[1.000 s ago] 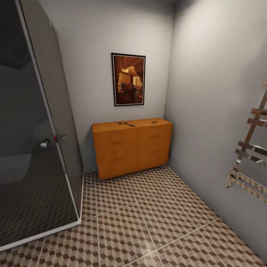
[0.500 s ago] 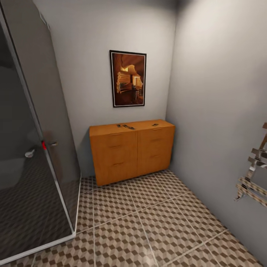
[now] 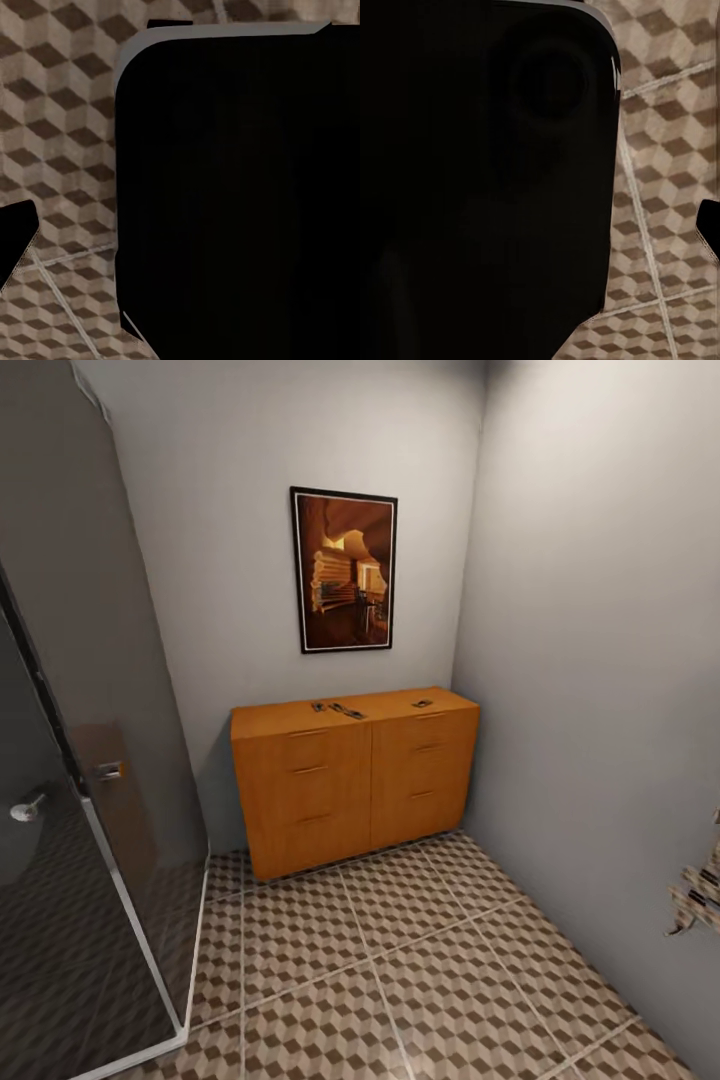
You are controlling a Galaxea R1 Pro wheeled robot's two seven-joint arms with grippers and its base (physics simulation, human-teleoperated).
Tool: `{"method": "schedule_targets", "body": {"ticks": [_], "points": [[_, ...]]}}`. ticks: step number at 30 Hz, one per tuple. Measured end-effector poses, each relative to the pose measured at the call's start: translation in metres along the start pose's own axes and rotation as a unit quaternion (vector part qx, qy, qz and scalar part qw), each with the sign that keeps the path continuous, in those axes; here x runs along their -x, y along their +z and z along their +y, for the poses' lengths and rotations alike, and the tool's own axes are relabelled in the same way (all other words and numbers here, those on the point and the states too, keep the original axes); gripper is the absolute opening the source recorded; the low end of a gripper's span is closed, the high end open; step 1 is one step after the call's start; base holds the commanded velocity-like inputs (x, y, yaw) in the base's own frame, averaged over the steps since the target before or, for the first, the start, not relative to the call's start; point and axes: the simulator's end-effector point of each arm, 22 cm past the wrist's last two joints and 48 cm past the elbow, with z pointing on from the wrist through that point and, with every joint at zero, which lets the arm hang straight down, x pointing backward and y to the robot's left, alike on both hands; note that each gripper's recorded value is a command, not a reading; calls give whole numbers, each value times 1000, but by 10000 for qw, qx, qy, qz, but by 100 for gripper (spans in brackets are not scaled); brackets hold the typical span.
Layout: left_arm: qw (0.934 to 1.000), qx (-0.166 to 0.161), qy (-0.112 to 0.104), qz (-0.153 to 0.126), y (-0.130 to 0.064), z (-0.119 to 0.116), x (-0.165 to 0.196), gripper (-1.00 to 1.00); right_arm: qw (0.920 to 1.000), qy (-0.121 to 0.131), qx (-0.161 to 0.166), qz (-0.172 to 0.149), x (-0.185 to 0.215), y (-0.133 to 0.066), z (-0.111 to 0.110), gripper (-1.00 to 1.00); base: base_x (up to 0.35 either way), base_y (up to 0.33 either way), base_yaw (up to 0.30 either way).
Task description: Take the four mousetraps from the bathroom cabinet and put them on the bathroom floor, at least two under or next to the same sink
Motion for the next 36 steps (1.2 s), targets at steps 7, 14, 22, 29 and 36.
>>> {"method": "schedule_targets", "body": {"ticks": [7, 14, 22, 29, 36], "points": [[10000, 5, -2, 0, 0, 0, 0, 100, 10000, 13, -4, 2, 0, 0, 0, 100, 322, 0, 0], [10000, 6, -4, 0, 0, 0, 0, 100, 10000, 28, -3, 2, 0, 0, 0, 100, 321, 0, 0], [10000, 6, -6, 0, 0, 0, 0, 100, 10000, -1, -1, 8, 0, 0, 0, 100, 321, 0, 0], [10000, 6, -8, 0, 0, 0, 0, 100, 10000, -4, 0, 14, -1, 0, 0, 100, 321, 0, 0], [10000, 6, -6, 4, 0, 0, 0, 100, 10000, -9, -1, 15, -1, 0, 0, 100, 321, 0, 0]]}}
